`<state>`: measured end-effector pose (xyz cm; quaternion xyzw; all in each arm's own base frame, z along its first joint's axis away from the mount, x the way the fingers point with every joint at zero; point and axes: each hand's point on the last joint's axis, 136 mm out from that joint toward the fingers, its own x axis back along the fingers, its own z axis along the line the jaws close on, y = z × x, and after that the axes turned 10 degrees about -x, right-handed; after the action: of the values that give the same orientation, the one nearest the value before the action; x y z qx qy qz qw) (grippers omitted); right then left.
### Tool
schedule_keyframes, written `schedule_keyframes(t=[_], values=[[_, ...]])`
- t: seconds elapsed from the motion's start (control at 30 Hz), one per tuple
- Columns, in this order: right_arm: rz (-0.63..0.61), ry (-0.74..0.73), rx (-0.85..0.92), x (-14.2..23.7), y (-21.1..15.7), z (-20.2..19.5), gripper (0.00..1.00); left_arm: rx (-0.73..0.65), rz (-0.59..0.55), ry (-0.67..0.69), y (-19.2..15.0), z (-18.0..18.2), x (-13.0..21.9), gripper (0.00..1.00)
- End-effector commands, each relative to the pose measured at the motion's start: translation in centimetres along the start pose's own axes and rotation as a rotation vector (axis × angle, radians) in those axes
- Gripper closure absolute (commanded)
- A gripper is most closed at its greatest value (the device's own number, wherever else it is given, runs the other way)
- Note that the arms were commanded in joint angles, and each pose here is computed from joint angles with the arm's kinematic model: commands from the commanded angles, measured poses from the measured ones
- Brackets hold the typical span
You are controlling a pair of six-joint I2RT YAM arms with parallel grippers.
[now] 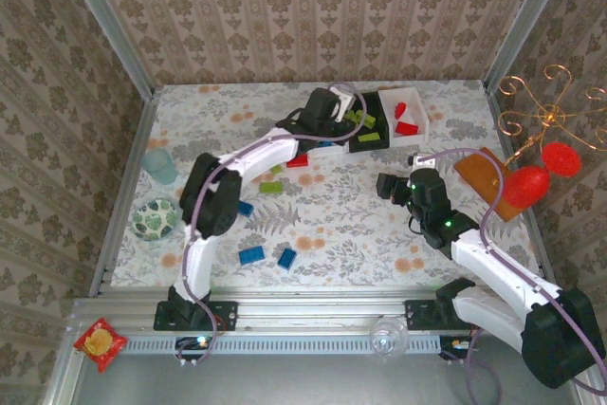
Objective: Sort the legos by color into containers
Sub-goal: Place the lego in the container, then pick up the lego from the center of the table.
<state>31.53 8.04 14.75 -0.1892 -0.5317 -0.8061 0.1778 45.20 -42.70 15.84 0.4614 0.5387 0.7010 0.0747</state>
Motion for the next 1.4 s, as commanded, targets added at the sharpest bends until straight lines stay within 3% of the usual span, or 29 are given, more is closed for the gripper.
schedule_keyframes(t=[0.0, 0.13, 0.33, 0.43, 0.63, 0.83, 1.0, 1.13, 1.37], values=[[-0.008, -0.019, -0.009, -0.3, 0.1, -0.4, 0.12, -0.061, 0.039, -0.039, 0.4, -0.9, -1.8, 0.69], [0.000, -0.016, -0.004, -0.4, 0.0, -0.3, 0.12, -0.084, 0.057, -0.035, 0.6, -0.6, -4.8, 0.67], [0.007, -0.019, 0.005, -0.5, -0.1, -0.3, 0.12, -0.080, 0.028, -0.058, 3.0, -0.2, -5.9, 0.53], [0.007, -0.018, 0.007, -0.5, -0.1, -0.3, 0.12, -0.081, 0.002, -0.058, 4.4, 0.1, -4.9, 0.43], [0.032, 0.063, 0.028, -0.5, -0.4, 1.3, 0.12, -0.070, -0.001, -0.048, 5.2, 0.8, 0.9, 0.40], [0.093, 0.151, 0.122, -1.2, -2.1, 4.9, 0.13, 0.005, -0.003, 0.057, -0.9, 3.7, 10.0, 0.33], [0.121, 0.166, 0.132, -1.8, -2.8, 5.7, 0.13, 0.119, 0.182, 0.150, -10.7, 6.3, 15.2, 0.29], [0.126, 0.157, 0.131, -2.2, -3.0, 5.7, 0.13, 0.168, 0.310, 0.168, -15.8, 6.0, 16.4, 0.19], [0.139, 0.146, 0.130, -2.3, -3.4, 5.4, 0.13, 0.191, 0.425, 0.225, -19.6, 7.4, 14.9, 0.08]])
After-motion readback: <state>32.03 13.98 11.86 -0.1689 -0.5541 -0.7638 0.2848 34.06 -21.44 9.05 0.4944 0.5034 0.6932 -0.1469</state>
